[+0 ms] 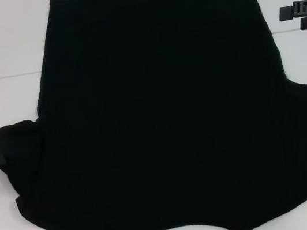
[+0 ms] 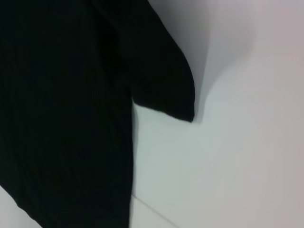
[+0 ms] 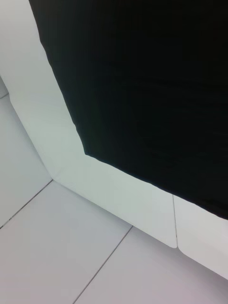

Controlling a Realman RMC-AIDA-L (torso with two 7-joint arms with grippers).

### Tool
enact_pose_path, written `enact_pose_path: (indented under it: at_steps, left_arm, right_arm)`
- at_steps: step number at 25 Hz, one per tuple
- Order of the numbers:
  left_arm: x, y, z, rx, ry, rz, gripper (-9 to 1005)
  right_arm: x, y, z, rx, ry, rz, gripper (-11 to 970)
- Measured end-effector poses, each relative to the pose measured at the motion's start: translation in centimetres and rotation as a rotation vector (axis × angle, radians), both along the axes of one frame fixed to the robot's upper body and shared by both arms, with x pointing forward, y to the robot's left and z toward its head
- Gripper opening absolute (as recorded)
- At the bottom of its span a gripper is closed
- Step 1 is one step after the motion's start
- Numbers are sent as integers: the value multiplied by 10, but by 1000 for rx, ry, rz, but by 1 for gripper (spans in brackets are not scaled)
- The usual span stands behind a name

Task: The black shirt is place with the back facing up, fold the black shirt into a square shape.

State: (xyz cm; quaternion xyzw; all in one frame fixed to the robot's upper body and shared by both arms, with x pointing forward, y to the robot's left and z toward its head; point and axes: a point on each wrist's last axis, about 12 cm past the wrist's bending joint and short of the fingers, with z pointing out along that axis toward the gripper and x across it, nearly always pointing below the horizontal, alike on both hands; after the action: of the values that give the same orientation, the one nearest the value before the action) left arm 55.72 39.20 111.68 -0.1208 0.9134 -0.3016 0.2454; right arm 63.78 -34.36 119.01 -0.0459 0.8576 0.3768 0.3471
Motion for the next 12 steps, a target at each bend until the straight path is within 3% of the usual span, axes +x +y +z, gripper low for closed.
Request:
enact_pose_path:
  at_steps: [6, 12]
  left_arm:
    - [12, 6, 23, 63, -17, -34, 16]
    - [24, -7, 42, 75, -30, -95, 14]
  right_arm:
    - [-1, 0, 1, 1, 0, 6, 928]
    - [-1, 0, 1, 3, 3, 13, 928]
